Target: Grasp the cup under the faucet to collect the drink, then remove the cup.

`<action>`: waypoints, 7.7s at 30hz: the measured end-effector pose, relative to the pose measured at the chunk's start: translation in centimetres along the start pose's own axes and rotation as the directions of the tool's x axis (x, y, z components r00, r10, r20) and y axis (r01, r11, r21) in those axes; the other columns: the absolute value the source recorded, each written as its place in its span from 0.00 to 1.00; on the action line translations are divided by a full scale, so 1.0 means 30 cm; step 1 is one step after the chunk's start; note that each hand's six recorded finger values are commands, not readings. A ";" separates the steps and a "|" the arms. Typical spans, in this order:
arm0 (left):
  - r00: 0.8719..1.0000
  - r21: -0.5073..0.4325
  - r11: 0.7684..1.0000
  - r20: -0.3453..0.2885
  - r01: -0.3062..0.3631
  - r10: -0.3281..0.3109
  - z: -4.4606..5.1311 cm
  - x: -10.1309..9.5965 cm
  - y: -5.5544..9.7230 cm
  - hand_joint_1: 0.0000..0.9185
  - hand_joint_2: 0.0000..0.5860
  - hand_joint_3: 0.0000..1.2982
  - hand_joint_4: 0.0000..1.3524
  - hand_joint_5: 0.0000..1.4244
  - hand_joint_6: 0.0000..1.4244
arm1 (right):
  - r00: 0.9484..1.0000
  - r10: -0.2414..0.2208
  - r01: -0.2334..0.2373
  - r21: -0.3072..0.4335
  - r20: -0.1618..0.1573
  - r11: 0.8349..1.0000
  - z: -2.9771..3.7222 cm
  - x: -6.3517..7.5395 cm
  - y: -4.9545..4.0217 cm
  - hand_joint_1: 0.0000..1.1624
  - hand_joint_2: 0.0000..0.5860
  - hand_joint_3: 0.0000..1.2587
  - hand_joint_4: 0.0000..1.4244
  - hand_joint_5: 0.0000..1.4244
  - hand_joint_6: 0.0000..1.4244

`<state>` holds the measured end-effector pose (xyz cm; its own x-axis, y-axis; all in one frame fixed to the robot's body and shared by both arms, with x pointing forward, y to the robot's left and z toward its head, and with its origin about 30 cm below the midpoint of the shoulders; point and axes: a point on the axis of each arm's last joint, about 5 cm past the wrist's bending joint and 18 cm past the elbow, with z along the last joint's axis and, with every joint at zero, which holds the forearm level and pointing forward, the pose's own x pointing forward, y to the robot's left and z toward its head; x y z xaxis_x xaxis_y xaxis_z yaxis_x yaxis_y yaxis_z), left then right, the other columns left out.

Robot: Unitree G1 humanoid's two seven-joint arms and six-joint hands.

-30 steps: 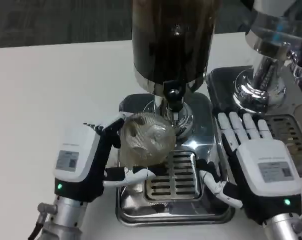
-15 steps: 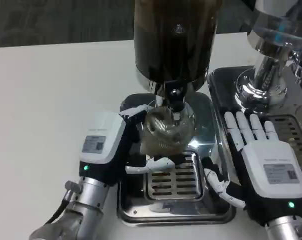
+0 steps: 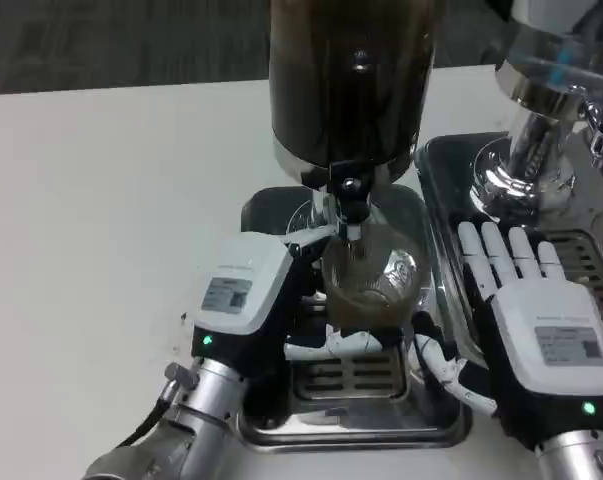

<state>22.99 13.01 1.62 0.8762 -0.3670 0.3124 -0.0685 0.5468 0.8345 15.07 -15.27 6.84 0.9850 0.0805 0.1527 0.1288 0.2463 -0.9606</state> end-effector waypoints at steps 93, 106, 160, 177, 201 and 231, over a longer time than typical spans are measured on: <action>0.908 -0.610 0.721 0.415 0.328 -0.061 0.045 0.056 0.406 0.00 0.12 0.07 0.05 0.20 0.12 | 0.998 -0.018 0.034 0.323 -0.052 0.946 -0.025 -0.003 -0.006 0.28 0.52 0.00 0.00 0.00 0.10; 0.892 -0.556 0.750 0.442 0.359 -0.099 0.050 0.047 0.405 0.00 0.12 0.08 0.07 0.20 0.12 | 0.999 -0.023 0.038 0.328 -0.050 0.944 -0.020 0.006 -0.004 0.28 0.53 0.00 0.00 0.00 0.10; 0.831 -0.010 0.969 0.518 0.246 -0.205 0.083 0.025 0.448 0.00 0.18 0.11 0.07 0.17 0.10 | 0.995 -0.015 0.064 0.493 -0.103 0.868 -0.087 -0.001 -0.005 0.26 0.49 0.00 0.00 0.00 0.14; 0.834 -0.013 0.970 0.514 0.242 -0.201 0.084 0.026 0.446 0.00 0.18 0.11 0.07 0.18 0.10 | 0.988 0.126 -0.154 0.649 0.089 0.745 -0.114 0.014 -0.008 0.44 0.35 0.00 0.00 0.00 0.12; 0.840 -0.005 0.973 0.506 0.232 -0.197 0.080 0.017 0.459 0.00 0.26 0.13 0.07 0.19 0.10 | 0.979 0.166 -0.203 0.700 0.121 0.684 -0.065 0.094 0.034 0.48 0.33 0.00 0.00 0.00 0.10; 0.914 -0.056 0.998 0.405 0.026 -0.001 0.042 -0.011 0.509 0.00 0.29 0.10 0.01 0.13 0.05 | 0.977 0.149 -0.213 0.736 0.153 0.643 -0.036 0.125 0.057 0.51 0.32 0.00 0.00 0.00 0.12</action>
<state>21.06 20.52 14.83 0.6079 -0.6408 0.4689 -0.0194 0.5784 0.8155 19.12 -15.60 5.51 0.9640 0.2626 0.0418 -0.2113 0.8519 -0.4792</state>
